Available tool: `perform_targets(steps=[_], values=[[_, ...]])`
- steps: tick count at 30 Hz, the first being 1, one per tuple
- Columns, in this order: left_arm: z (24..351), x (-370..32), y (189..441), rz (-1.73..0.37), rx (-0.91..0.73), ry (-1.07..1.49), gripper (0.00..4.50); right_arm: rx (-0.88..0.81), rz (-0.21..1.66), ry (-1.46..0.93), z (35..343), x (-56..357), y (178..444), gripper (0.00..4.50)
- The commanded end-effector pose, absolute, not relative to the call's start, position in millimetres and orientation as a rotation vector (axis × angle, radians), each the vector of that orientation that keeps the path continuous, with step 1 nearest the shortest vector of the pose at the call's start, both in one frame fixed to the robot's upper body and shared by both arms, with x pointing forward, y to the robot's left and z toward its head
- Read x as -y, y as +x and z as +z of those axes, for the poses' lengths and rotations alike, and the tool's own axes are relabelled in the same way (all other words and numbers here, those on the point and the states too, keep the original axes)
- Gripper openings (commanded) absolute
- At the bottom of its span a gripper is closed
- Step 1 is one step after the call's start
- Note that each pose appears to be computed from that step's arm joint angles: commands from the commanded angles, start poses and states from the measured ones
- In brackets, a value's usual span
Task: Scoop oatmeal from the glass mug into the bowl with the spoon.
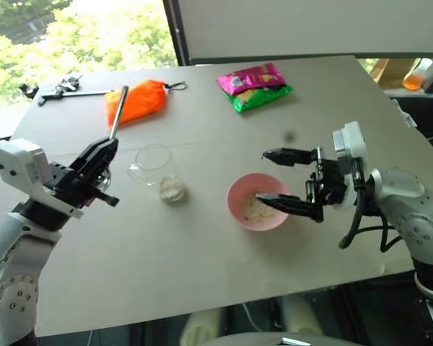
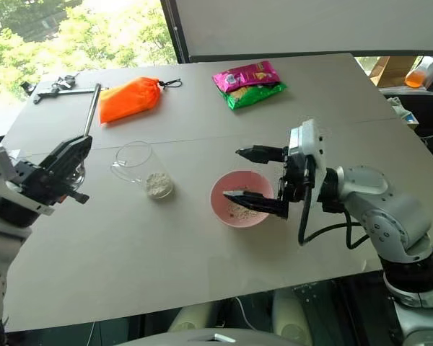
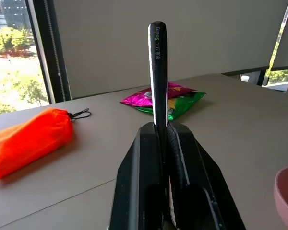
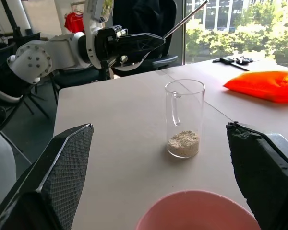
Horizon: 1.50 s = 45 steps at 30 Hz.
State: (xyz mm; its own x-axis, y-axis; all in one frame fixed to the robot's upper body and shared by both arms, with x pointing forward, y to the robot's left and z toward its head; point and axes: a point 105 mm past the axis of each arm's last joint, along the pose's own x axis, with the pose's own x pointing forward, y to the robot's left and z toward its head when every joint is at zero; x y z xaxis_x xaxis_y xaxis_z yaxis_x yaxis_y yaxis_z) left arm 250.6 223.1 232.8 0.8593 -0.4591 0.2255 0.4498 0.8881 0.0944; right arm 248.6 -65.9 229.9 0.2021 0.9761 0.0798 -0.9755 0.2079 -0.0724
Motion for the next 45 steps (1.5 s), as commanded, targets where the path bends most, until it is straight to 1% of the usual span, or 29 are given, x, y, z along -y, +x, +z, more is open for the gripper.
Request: perform_targets(steps=[1,5,8,11,14,18,22,28,30,31,32,33,36,37,38,39,45], values=[[236.4,-171.9,245.3,-0.655,0.263,0.049,0.08,0.137,1.253,0.072,249.0,66.5,257.9,4.5],[226.6,-133.8,249.7,-0.744,0.271,0.134,0.08,0.089,1.131,0.228,259.8,61.7,274.5,4.5],[223.0,-119.0,256.4,-0.748,0.31,0.186,0.08,0.046,1.067,0.303,258.6,55.9,282.7,4.5],[220.2,-106.7,260.1,-0.756,0.35,0.239,0.08,0.022,1.047,0.386,259.9,49.8,285.2,4.5],[216.8,-101.8,261.9,-0.756,0.383,0.311,0.08,-0.005,1.015,0.479,262.5,45.7,289.4,4.5],[212.6,-94.7,262.2,-0.773,0.411,0.34,0.08,-0.015,1.012,0.582,269.6,39.4,290.6,4.5],[210.3,-94.7,265.3,-0.76,0.424,0.366,0.08,-0.027,1.001,0.593,270.8,38.8,291.9,4.5],[211.1,-94.8,270.2,-0.738,0.452,0.38,0.08,-0.053,0.991,0.604,263.6,36.1,293.1,4.5],[209.6,-93.5,270.1,-0.743,0.454,0.388,0.0,-0.056,0.993,0.606,262.7,34.3,292.7,3.93],[208.8,-92.9,269.7,-0.746,0.455,0.392,0.0,-0.058,0.994,0.603,262.1,33.9,292.7,3.72],[208.6,-92.8,269.6,-0.744,0.458,0.392,0.0,-0.066,0.991,0.596,260.1,33.6,293.2,3.16],[208.3,-92.3,269.3,-0.744,0.46,0.392,0.0,-0.072,0.989,0.591,258.5,33.3,293.6,2.78],[206.5,-85.6,265.8,-0.754,0.462,0.388,0.0,-0.075,0.988,0.596,257.9,32.4,294.2,1.32],[205.7,-83.1,264.3,-0.759,0.462,0.386,0.0,-0.075,0.988,0.599,258.2,32.1,294.4,1.02],[204.9,-81.4,263.0,-0.763,0.461,0.384,0.0,-0.073,0.989,0.6,259.3,31.6,294.7,0.43],[204.5,-81.3,262.6,-0.762,0.458,0.376,0.0,-0.071,0.989,0.6,260.9,31.1,295.0,0.04],[204.8,-84.0,263.4,-0.767,0.436,0.33,0.0,-0.064,0.99,0.602,267.5,29.2,294.7,0.04]])
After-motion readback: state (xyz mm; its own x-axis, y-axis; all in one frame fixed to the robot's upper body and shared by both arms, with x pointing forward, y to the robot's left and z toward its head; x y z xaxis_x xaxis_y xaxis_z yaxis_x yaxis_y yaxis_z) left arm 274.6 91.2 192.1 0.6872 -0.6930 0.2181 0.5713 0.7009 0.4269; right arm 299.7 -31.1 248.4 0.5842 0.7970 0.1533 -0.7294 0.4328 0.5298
